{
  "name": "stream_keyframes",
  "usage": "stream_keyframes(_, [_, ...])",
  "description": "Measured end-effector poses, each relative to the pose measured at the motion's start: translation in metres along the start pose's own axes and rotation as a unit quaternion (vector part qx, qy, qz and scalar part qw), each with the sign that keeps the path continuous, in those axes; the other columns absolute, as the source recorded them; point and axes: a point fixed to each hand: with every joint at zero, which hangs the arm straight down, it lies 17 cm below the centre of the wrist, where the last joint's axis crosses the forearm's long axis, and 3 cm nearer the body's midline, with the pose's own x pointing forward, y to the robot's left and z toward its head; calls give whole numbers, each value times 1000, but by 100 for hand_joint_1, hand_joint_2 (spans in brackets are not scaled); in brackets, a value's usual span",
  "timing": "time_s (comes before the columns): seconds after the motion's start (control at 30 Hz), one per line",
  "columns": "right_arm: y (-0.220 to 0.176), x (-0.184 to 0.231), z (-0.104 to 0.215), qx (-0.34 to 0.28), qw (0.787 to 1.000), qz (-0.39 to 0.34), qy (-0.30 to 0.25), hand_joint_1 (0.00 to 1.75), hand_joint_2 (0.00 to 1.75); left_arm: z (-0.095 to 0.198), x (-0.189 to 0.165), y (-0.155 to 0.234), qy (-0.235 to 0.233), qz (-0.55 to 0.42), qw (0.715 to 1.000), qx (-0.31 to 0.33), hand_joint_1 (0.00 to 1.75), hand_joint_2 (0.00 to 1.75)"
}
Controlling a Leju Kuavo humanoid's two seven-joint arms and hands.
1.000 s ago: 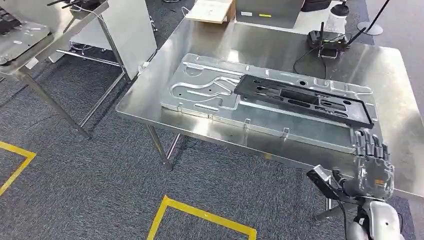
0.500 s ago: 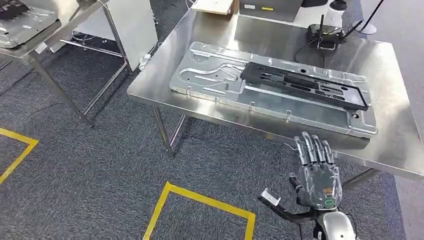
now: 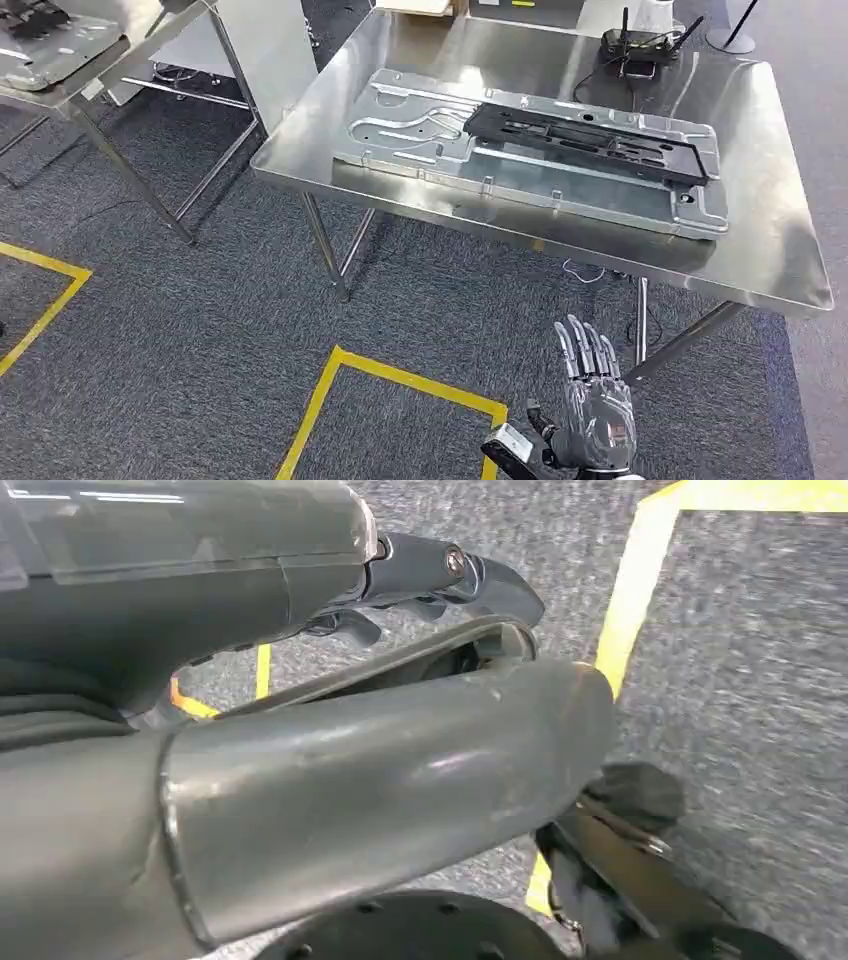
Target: Take the parts from the cabinet and place them on the table.
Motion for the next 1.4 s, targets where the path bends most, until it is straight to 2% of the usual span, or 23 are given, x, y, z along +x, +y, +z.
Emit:
stream_keyframes(0.3, [34, -34, 39, 44, 996, -32, 67, 0, 175, 0, 0, -2, 0, 12, 1000, 3, 0, 0])
stream_keyframes(0.33, [40, -41, 44, 49, 995, -38, 79, 0, 0, 0, -1, -1, 1, 14, 1000, 6, 0, 0])
stream_keyframes(0.43, [63, -72, 67, 74, 990, -45, 108, 0, 0, 0, -1, 1, 2, 20, 1000, 11, 0, 0])
stream_keyframes(0.6, [96, -159, 113, 109, 977, -28, 183, 0, 0, 1, -1, -2, 1, 34, 999, 17, 0, 0])
stream_keyframes(0.63, [102, -188, 139, 122, 966, -16, 226, 0, 0, 1, -1, -1, 0, 38, 999, 18, 0, 0])
stream_keyframes(0.7, [109, -219, 181, 136, 946, -9, 293, 0, 0, 1, -2, -1, 1, 44, 999, 20, 0, 0])
stream_keyframes(0.83, [129, -239, 231, 163, 907, -20, 387, 0, 0, 2, -8, -2, 6, 50, 999, 21, 0, 0])
stream_keyframes(0.87, [136, -244, 247, 175, 891, -26, 418, 0, 0, 2, -7, -2, 6, 53, 998, 22, 0, 0])
stream_keyframes(0.9, [145, -250, 277, 192, 864, -34, 465, 0, 0, 2, -6, -1, 6, 56, 998, 25, 0, 0])
stream_keyframes(0.97, [154, -253, 313, 203, 821, -47, 531, 0, 0, 2, -5, 0, 5, 61, 998, 27, 0, 0])
stream_keyframes(1.03, [164, -252, 341, 213, 781, -66, 584, 0, 0, 2, -4, 0, 5, 67, 997, 29, 0, 0])
stream_keyframes(1.1, [180, -239, 374, 234, 725, -105, 639, 0, 0, 1, 2, 2, -3, 72, 997, 32, 0, 0])
stream_keyframes(1.2, [198, -220, 407, 274, 663, -139, 682, 0, 0, 0, 5, 3, -6, 76, 996, 36, 0, 0])
stream_keyframes(1.33, [211, -198, 433, 311, 600, -167, 718, 0, 0, 1, 2, 1, -4, 76, 996, 35, 0, 0])
stream_keyframes(1.4, [217, -187, 442, 326, 577, -177, 727, 0, 0, 1, 0, 2, -3, 76, 996, 35, 0, 0])
